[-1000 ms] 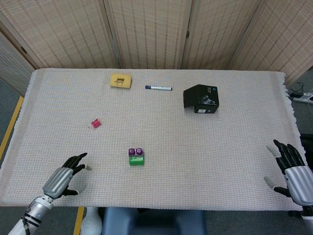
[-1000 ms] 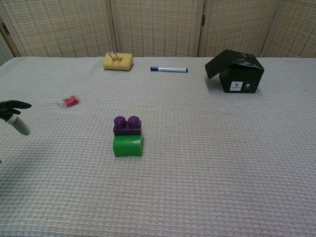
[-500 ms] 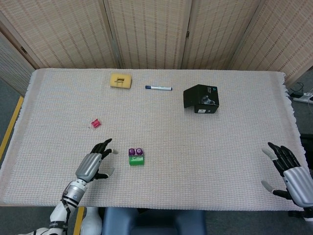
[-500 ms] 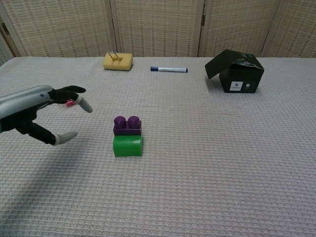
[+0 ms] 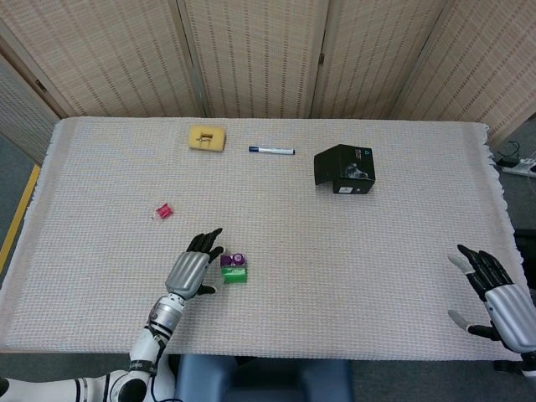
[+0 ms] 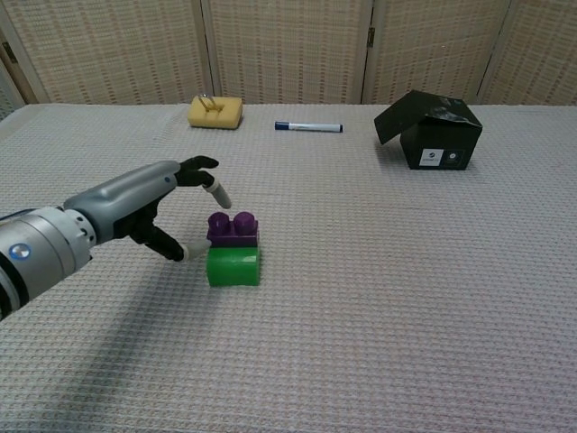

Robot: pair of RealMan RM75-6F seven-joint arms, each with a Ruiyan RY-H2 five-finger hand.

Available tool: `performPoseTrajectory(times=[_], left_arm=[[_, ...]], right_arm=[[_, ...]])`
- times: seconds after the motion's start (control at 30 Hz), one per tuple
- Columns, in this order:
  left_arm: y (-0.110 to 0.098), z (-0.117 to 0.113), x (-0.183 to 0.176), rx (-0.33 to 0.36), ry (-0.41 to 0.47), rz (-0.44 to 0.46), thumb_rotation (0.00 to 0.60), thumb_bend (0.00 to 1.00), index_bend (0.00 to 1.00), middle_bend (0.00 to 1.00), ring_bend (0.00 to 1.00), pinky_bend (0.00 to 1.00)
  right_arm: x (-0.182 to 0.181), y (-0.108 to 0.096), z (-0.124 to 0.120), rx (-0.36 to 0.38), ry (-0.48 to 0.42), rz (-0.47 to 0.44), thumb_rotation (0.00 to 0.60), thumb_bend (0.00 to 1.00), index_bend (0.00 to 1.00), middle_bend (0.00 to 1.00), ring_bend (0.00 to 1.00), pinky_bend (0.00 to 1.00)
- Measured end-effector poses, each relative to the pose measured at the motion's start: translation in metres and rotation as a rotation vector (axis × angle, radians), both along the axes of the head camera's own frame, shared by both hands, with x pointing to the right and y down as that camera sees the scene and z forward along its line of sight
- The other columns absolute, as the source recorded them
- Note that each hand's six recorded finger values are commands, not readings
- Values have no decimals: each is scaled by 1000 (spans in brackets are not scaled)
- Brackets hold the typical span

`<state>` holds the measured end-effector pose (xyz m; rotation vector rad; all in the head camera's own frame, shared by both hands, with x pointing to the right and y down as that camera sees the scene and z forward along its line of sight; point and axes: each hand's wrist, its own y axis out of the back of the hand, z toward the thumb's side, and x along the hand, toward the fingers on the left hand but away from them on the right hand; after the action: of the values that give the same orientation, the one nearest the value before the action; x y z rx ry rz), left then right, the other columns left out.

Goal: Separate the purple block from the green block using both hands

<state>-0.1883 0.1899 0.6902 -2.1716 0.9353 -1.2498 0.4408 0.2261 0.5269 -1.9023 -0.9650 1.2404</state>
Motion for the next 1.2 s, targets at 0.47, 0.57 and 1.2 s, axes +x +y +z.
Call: performPoseTrajectory(times=[0.47,0.57,1.2], left_arm=[[-10,31,0,-97,31,-40,600,408,358,11,0,0],[-13,34,2,-103,36,-40,600,408,360,11,0,0],[-16,44,-7,-57,73,-131,600,554,790,279,49,0]], right_arm=[[2,-7,8,-18,18,17,600,304,0,0,0,0],[2,-9,7,-14,18,24,600,303,0,0,0,0],[-4,-10,9,-16,10,-1,600,304,0,0,0,0]])
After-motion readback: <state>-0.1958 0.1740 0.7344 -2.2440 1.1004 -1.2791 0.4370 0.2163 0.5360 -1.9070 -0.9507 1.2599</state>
